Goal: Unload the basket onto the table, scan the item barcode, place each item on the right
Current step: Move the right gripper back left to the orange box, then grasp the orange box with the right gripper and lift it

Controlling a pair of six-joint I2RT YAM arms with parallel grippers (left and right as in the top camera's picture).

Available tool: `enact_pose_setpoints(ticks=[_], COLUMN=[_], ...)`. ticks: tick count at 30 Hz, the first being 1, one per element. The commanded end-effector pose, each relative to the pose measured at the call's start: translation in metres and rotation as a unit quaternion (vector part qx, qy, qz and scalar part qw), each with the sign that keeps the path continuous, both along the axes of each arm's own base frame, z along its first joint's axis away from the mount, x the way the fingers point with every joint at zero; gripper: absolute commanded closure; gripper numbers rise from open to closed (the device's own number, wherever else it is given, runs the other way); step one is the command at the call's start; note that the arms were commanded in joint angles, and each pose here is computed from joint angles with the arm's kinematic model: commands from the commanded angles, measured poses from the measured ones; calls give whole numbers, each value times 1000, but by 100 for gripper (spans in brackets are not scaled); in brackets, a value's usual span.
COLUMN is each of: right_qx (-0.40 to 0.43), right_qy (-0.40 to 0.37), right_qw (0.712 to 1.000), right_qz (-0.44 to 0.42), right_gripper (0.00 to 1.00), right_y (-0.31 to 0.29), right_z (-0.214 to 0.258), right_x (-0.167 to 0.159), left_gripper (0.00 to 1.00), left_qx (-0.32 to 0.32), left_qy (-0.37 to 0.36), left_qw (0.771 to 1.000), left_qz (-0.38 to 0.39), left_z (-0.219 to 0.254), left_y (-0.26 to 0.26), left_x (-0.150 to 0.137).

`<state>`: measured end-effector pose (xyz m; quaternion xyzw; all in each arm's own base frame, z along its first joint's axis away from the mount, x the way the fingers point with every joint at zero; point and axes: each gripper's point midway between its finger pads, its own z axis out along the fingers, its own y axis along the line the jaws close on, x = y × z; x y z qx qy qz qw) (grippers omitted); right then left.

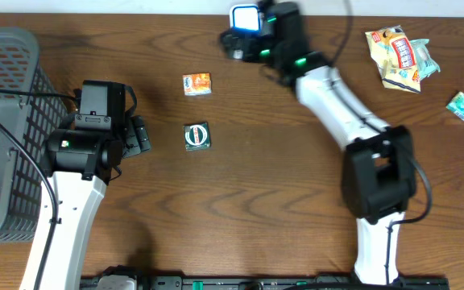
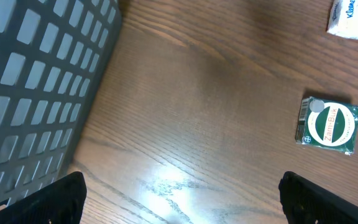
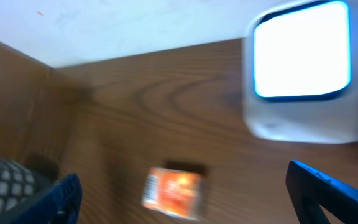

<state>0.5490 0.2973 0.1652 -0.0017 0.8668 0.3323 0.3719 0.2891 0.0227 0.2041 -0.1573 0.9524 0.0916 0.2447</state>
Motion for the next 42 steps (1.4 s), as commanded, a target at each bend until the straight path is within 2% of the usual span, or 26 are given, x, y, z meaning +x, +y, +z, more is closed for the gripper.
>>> enact_pose_setpoints(ticks=[1,10,17,24,33,36,42], right_qx=[22,97,129,152,141,141,125], right_qy=[66,147,188,246,254,254,252], right_qw=[992,976,959,935,933,933,933], right_qz=[-107,-129,-167,-206,-212,-211,-224], right_gripper=[1,2,5,13,14,22,49], right_y=[9,72,84,87,88,89,86], right_z=[-44,-108,-123,-143,-150,-150,-155], right_x=[3,-19,-29,-41,-47,-48,-51], left_gripper=[2,2,3,2,2,2,2], left_qx=[0,0,0,0,0,0,0], left_qy=[-5,-5,-5,-5,-5,-5,-5], left_qw=[1000,1000,1000,1000,1000,1000,1000], left_qz=[2,2,2,2,2,2,2], left_z=[4,4,4,4,4,4,4], left_y=[0,0,0,0,0,0,0], left_x=[2,2,2,2,2,2,2])
